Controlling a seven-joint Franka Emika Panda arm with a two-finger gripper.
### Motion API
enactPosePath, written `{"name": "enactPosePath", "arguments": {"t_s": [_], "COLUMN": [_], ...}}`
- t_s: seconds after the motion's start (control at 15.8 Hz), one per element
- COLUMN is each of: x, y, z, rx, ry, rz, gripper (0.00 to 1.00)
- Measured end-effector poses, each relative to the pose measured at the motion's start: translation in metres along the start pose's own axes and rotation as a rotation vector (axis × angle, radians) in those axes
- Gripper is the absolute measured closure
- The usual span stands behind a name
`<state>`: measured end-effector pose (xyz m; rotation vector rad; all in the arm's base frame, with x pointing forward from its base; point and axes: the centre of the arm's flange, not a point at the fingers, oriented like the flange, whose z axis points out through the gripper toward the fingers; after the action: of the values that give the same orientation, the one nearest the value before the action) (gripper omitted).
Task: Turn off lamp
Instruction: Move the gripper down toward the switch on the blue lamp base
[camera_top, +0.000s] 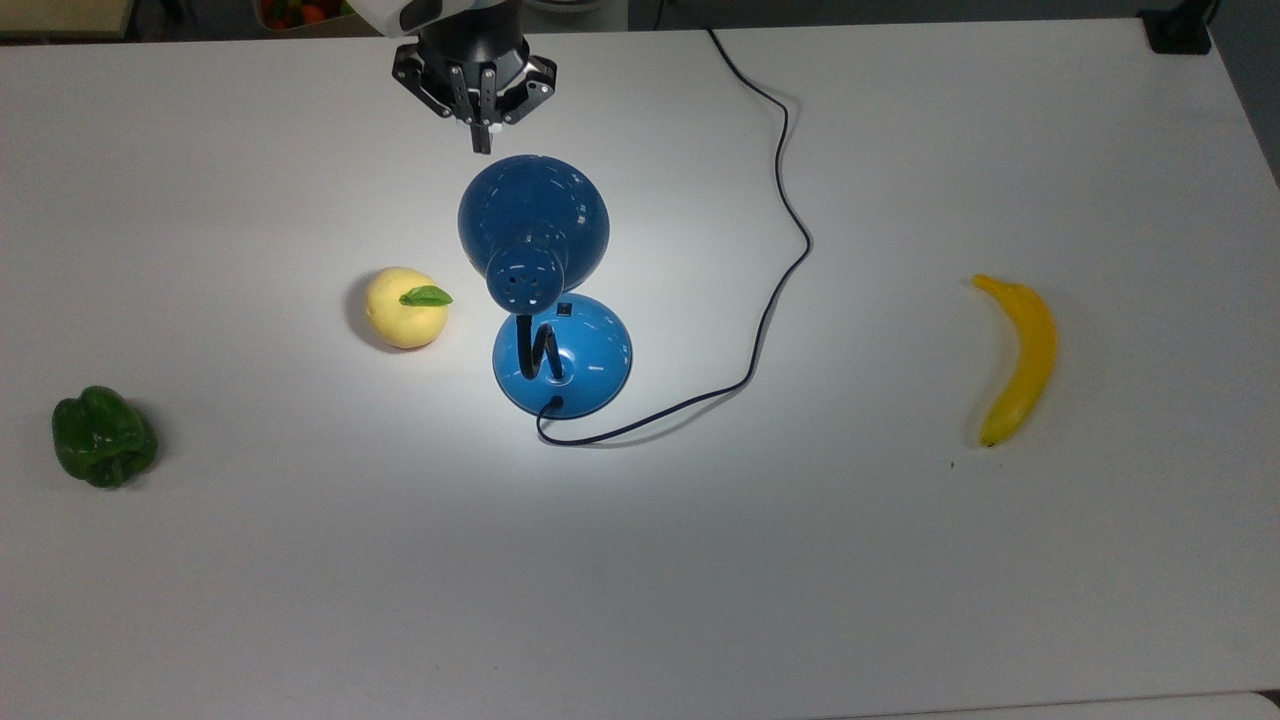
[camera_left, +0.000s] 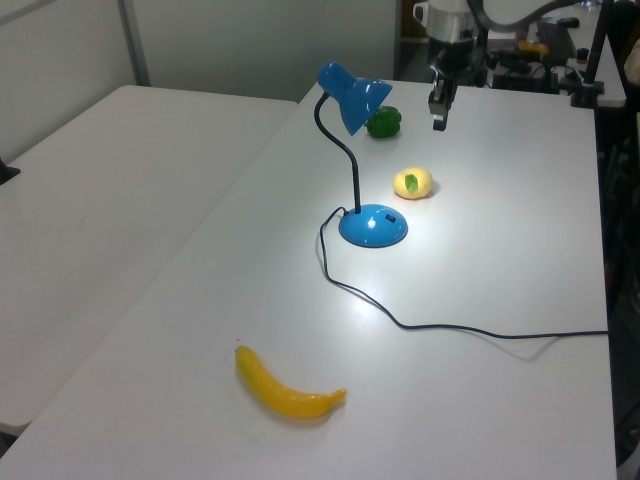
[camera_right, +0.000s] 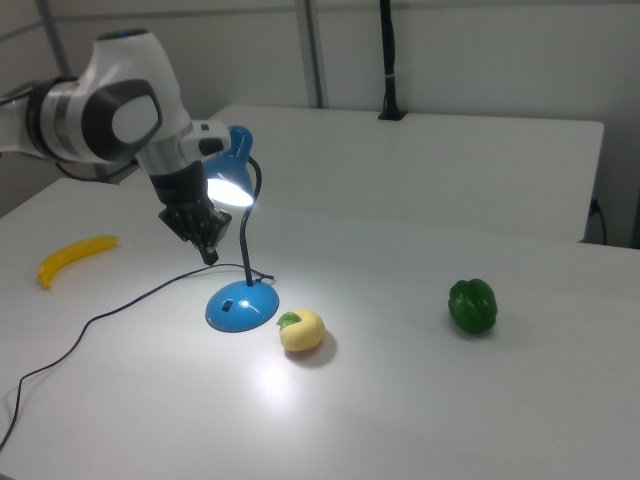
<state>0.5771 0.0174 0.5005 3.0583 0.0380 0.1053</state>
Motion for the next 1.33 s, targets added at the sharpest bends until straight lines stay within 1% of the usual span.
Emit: {"name": "enactPosePath", "arguments": {"t_s": [0.44,0.57,1.01,1.33], "x": [-0.009,-0.007,0.008,0.013], "y": [-0.031,-0.038,-0.061,-0.075], "z": [0.064,0.078,0.119,0.140], "rx": [0.016,0.021,0.042,0.053], "ry": [0.068,0.083,0.141,0.160], "rz": [-0.031,-0.034,0.004,0.009], "gripper": [0.99,0.99,0.99,0.99]}}
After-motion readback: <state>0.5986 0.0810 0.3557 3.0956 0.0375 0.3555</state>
